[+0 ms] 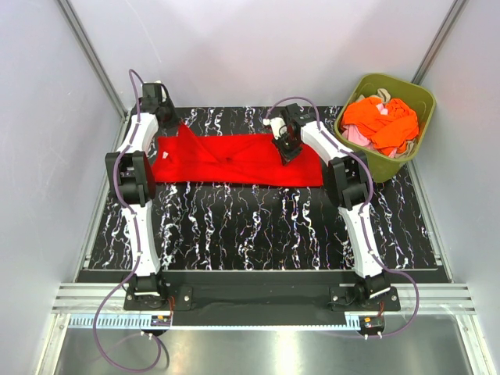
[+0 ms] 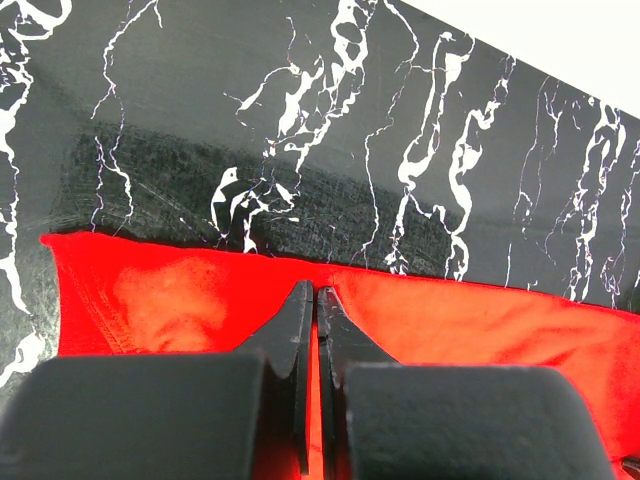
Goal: Fold and stack the t-shirts
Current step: Fold the tshirt
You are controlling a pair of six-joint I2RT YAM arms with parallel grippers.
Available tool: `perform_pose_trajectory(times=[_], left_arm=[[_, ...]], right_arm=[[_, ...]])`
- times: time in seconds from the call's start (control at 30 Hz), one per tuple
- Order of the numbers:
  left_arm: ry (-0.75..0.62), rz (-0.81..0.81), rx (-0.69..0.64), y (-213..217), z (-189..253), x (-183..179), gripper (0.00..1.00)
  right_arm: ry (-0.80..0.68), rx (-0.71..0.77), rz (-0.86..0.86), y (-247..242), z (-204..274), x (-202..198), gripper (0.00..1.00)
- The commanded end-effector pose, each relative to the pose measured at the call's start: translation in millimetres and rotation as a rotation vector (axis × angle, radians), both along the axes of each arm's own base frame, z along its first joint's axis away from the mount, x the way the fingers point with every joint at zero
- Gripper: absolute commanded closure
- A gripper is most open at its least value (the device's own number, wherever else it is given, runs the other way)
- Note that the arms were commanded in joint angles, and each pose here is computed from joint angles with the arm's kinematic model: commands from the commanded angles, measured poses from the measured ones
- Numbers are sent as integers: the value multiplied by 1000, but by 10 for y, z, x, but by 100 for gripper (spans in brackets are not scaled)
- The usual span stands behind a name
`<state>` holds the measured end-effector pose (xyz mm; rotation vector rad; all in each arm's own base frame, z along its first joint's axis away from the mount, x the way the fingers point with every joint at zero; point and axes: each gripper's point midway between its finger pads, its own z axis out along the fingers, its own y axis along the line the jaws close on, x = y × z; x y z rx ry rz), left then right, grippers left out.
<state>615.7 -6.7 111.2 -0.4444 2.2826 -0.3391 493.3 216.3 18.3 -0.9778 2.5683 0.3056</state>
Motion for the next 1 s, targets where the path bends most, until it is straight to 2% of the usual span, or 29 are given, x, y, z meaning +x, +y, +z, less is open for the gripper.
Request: perform_pose_trajectory(times=[0.0,0.3,0.57,0.93,0.97], left_arm=[[-89,34,15,103,225,168,100],[-89,104,54,255,289,123,100],[-84,100,40,229,283,103,100],[-82,83,20,174,276,96,100],[-83,81,20,172,285,95,100]], right_arm=[[-14,-81,-48,-127,-110,65,100],[-33,-145,-147,-322,-143,95,100],[-123,-42,-208,-229,257,190,100],[-178,-1,-276,-241,522,229,100],[-186,9,-292,-235,575,241,96]])
